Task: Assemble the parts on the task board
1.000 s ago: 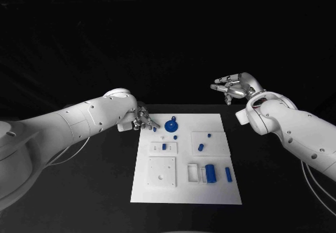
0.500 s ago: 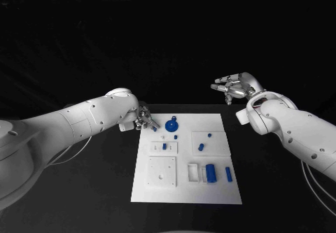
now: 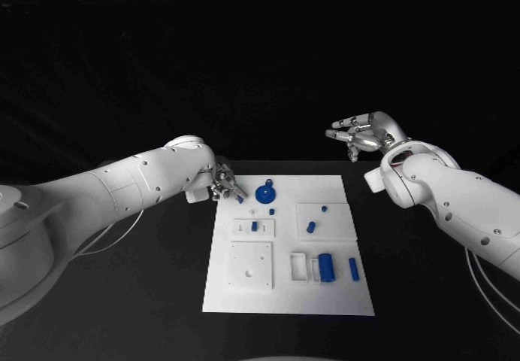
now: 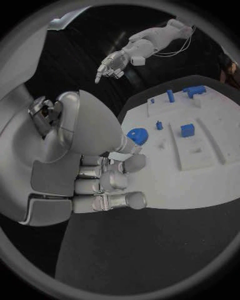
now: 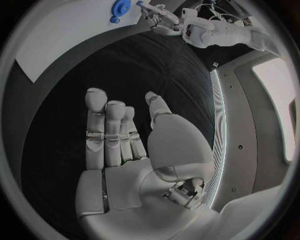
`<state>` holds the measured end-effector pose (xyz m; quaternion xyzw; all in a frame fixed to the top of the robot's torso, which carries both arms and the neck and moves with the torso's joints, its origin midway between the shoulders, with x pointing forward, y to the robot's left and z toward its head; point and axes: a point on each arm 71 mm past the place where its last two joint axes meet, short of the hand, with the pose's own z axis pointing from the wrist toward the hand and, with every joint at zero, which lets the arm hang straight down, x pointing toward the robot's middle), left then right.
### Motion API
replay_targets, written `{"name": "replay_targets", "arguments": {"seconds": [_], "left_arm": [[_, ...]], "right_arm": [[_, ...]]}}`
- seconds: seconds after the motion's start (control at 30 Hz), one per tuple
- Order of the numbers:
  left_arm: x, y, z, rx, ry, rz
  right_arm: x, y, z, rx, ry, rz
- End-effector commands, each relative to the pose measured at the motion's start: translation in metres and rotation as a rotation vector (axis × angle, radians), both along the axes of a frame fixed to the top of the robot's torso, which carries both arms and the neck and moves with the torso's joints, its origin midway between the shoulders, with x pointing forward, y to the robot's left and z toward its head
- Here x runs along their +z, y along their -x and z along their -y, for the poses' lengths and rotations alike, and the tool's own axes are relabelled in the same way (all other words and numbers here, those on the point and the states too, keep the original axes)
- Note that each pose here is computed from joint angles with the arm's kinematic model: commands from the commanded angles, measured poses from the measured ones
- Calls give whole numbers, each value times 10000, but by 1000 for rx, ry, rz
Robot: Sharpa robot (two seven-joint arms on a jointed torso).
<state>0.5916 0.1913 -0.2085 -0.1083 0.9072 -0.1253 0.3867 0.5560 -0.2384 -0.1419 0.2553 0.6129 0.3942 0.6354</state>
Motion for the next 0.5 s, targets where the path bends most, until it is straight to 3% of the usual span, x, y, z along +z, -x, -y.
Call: {"name": "replay_targets", "arguments": {"seconds": [0.03,0.5], "left_arm": [[-4,6,37,-12,13,-11],[-16,11,35,-10,0,-9]], "right_arm": [[0,3,-14,12,9,2],[3,4,-13,12,9,3]]}}
